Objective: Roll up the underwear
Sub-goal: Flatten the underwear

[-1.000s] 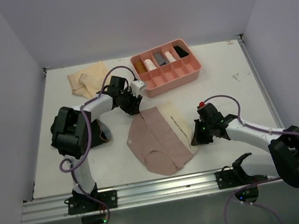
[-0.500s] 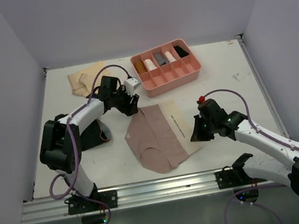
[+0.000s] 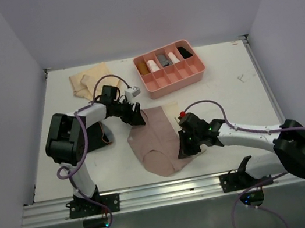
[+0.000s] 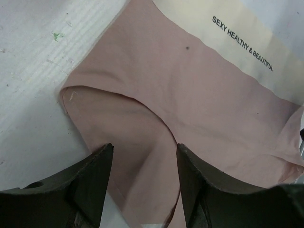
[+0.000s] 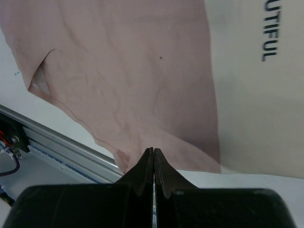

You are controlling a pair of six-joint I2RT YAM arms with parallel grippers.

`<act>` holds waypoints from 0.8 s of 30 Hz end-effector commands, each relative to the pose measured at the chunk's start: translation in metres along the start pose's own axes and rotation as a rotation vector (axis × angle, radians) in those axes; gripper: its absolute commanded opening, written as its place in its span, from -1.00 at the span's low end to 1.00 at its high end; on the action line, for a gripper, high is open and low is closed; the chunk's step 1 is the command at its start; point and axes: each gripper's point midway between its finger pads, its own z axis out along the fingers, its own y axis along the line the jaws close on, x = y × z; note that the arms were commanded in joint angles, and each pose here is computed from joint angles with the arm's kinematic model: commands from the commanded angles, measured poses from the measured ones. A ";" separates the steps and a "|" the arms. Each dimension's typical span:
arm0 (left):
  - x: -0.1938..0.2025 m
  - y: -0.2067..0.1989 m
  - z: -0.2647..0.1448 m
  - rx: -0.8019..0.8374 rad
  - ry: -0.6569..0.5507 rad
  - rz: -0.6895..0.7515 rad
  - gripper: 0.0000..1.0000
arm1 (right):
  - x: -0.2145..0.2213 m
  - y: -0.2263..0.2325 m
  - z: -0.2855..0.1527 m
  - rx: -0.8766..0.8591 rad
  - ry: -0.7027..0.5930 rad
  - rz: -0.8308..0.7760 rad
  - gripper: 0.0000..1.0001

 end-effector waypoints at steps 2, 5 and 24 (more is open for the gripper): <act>-0.010 0.004 0.004 0.021 -0.047 -0.010 0.21 | 0.000 0.036 0.004 -0.082 -0.020 0.000 -1.00; -0.006 0.014 0.007 -0.007 -0.037 -0.026 0.21 | 0.016 0.030 0.017 -0.051 0.018 -0.009 -1.00; -0.011 0.040 0.007 -0.072 -0.027 -0.017 0.22 | 0.104 0.031 0.042 0.026 0.139 -0.101 -1.00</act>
